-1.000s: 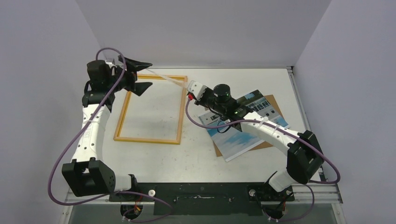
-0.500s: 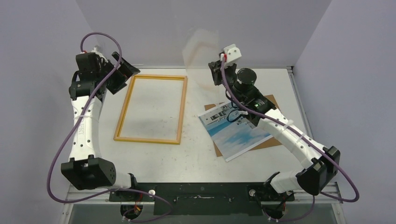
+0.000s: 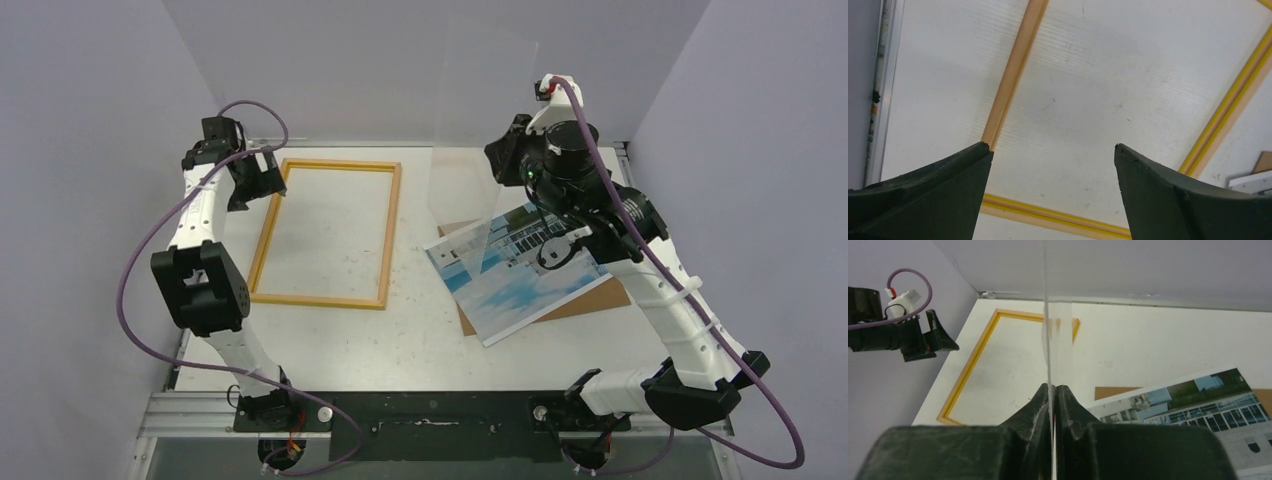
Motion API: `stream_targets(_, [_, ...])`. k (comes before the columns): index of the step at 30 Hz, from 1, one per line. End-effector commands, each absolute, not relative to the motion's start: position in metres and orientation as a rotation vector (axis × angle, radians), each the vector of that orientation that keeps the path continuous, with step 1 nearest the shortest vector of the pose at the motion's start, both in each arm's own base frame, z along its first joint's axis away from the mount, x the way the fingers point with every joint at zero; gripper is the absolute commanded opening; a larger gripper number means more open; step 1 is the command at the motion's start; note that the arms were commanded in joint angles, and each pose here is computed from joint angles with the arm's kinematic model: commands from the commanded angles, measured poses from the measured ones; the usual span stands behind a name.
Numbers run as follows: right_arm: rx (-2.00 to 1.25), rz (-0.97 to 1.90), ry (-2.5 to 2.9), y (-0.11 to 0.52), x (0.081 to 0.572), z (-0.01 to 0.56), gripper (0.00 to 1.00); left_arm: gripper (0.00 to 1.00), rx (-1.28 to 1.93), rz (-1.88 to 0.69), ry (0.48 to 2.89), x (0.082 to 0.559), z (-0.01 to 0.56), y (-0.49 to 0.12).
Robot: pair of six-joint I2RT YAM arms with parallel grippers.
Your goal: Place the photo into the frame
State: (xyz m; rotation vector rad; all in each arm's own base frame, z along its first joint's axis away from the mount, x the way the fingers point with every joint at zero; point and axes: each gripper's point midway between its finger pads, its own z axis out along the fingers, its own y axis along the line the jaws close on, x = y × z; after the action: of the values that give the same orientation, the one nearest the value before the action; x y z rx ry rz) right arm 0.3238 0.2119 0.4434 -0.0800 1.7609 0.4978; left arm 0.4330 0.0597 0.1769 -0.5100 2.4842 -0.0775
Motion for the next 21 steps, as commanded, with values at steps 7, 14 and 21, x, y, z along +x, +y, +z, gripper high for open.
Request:
stream_targets(7, [-0.101, 0.604, 2.119, 0.215, 0.274, 0.403, 0.00, 0.84, -0.509, 0.072, 2.582, 0.477, 0.112, 0.118])
stream_targets(14, [-0.111, 0.661, 2.120, 0.223, 0.273, 0.407, 0.00, 0.69, -0.504, -0.192, 2.600, 0.505, 0.062, 0.104])
stream_targets(21, [-0.117, 0.717, 2.105, 0.232, 0.277, 0.409, 0.00, 0.51, -0.424, -0.171, 2.659, 0.505, 0.033, 0.106])
